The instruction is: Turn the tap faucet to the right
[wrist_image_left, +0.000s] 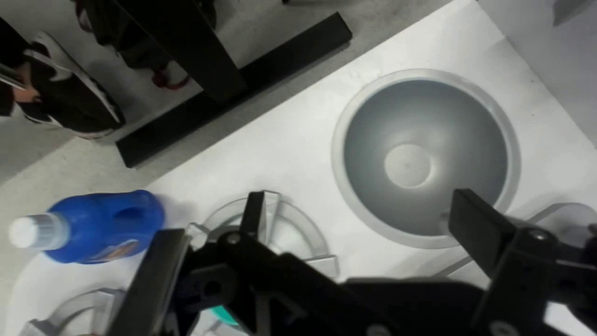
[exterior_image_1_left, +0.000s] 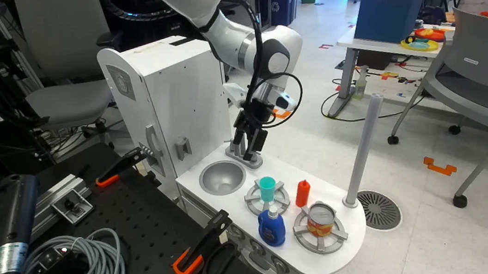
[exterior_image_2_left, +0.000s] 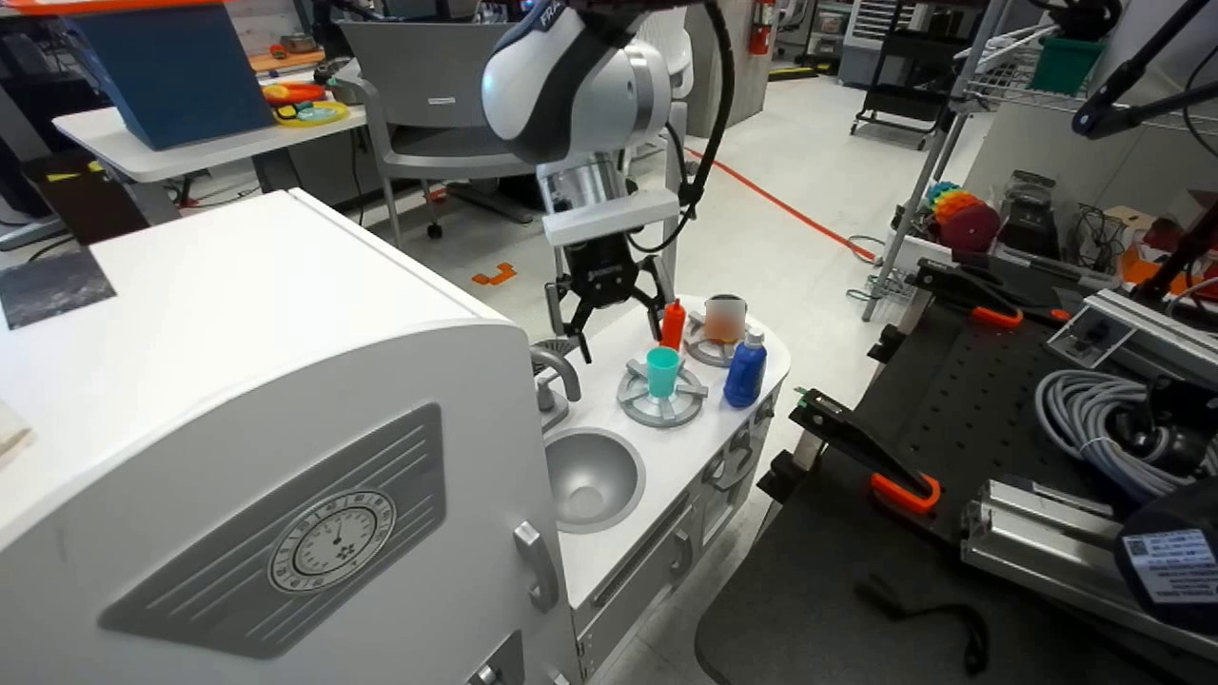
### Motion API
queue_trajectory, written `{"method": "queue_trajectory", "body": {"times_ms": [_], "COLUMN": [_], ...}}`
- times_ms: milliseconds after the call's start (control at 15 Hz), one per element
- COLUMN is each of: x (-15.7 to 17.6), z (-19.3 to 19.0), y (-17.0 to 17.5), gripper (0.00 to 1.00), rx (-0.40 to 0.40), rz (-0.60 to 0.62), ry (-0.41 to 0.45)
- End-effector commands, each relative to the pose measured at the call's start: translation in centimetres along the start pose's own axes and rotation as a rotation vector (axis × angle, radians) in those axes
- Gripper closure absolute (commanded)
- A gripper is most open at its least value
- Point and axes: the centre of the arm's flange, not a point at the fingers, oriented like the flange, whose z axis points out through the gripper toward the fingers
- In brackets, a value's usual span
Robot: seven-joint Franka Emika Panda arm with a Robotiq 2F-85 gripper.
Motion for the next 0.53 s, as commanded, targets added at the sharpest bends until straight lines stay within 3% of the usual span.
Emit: {"method": "queue_trajectory", "body": {"times_ms": [0,200,400,467], "x": [0.9,2.0,-0.2,1.5], "z": [-3.4,-5.2,-6.4,-4.7], "y": [5.9,9.6,10.5,10.8], "gripper": [0.0,0.0,0.0,0.0], "rx": [-0.035,-0.027,-0.031,-0.046], "rz": [0.126,0.194,0.139,0.158], "ry": [-0.065,-0.099,-0.278,-0.188]}}
